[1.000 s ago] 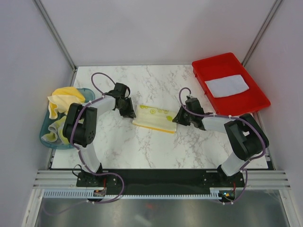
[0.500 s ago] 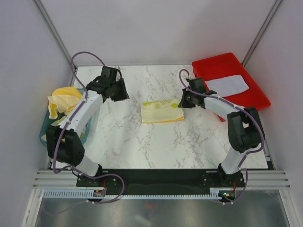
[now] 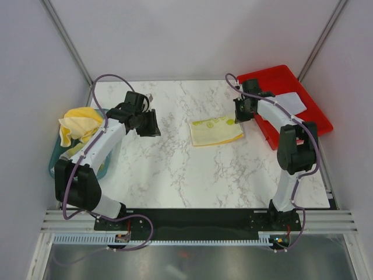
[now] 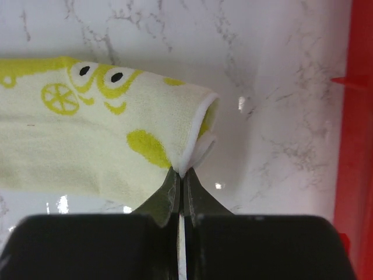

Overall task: Fold and stack the towels
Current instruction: Neatly place the folded towel into the bin

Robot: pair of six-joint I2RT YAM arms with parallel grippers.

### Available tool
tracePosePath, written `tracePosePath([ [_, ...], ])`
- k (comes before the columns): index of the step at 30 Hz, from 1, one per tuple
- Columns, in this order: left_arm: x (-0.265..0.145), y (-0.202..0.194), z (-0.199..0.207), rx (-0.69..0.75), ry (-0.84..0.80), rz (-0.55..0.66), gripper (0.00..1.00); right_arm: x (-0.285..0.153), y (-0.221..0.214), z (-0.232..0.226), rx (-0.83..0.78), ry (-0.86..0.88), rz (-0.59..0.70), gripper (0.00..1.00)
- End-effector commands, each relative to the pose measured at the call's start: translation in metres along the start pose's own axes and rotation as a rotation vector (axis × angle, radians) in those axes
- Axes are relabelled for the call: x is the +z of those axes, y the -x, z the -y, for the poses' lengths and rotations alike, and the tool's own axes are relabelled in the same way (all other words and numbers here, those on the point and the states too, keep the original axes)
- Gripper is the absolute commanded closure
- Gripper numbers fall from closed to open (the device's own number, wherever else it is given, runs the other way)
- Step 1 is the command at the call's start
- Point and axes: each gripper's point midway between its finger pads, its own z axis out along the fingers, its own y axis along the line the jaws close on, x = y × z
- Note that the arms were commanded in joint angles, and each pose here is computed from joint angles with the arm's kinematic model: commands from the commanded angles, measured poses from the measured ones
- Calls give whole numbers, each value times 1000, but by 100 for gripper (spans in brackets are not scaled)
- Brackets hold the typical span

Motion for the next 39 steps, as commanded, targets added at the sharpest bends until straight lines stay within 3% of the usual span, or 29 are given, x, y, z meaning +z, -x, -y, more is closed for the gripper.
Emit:
tracePosePath([
  [1, 3, -9, 4, 55, -53, -19, 63, -13, 11, 41, -38, -96, -37, 100],
  [6, 11, -18, 12, 54, -111, -58, 63, -21, 37, 84, -40, -192, -22, 100],
  [20, 9, -17, 16, 56, -133, -54, 63, -46, 78, 133, -110, -307, 11, 100],
  [24, 7, -15, 16, 60, -133, -44, 63, -63, 91, 166, -93, -337, 43, 100],
  [39, 8, -12, 16, 69, -128, -40, 63, -60, 98, 239, -55, -350, 52, 100],
])
